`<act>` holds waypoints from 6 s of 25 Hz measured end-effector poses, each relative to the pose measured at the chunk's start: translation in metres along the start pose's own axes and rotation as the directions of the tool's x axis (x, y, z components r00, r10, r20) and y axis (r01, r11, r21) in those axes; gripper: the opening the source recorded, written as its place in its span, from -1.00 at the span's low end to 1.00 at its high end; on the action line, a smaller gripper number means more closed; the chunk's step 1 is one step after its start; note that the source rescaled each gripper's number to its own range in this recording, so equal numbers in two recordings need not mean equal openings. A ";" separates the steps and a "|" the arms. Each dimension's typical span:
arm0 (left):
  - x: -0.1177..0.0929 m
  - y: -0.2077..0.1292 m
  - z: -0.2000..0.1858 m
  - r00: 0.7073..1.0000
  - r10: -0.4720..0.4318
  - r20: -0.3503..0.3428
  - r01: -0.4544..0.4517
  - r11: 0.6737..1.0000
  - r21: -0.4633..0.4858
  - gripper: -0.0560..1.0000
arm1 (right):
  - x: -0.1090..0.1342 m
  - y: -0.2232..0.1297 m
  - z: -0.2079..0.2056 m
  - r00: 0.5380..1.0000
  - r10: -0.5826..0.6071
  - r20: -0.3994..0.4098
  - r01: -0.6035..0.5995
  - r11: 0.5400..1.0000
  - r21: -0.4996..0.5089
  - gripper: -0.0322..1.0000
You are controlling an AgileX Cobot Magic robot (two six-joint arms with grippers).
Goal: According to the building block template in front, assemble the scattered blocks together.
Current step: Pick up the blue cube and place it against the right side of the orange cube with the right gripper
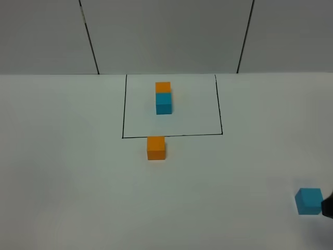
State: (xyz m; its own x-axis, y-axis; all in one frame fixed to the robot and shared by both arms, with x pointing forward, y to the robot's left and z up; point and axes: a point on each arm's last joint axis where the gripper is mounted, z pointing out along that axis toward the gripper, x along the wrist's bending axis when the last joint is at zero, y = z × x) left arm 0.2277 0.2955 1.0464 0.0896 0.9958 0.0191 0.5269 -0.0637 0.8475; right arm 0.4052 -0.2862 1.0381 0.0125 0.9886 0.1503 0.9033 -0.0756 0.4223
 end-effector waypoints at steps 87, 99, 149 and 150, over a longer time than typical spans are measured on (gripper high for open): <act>0.000 0.000 0.000 1.000 0.000 0.000 0.000 1.000 -0.001 0.47 | 0.218 0.154 0.216 0.033 -0.964 -0.263 0.994 0.005 0.107 -0.94; 0.000 0.000 0.000 1.000 0.000 0.000 0.000 1.000 -0.001 0.47 | 0.237 0.162 0.239 0.075 -0.942 -0.327 0.996 0.055 0.069 -0.94; 0.000 0.000 0.000 1.000 0.001 0.000 -0.001 1.000 -0.001 0.47 | 0.249 0.156 0.260 0.062 -0.933 -0.355 0.998 0.062 0.010 -0.94; 0.000 0.000 0.000 1.000 0.001 0.000 -0.001 1.000 -0.001 0.47 | 0.249 0.156 0.260 0.062 -0.932 -0.356 0.998 0.062 0.011 -0.94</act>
State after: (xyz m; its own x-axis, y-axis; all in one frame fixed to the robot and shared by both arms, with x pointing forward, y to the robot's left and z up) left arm 0.2277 0.2955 1.0465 0.0902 0.9957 0.0203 0.5259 -0.0650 0.8481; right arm 0.6605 -0.0176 0.9084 -0.9941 0.0853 -0.0664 0.0732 0.9833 0.1668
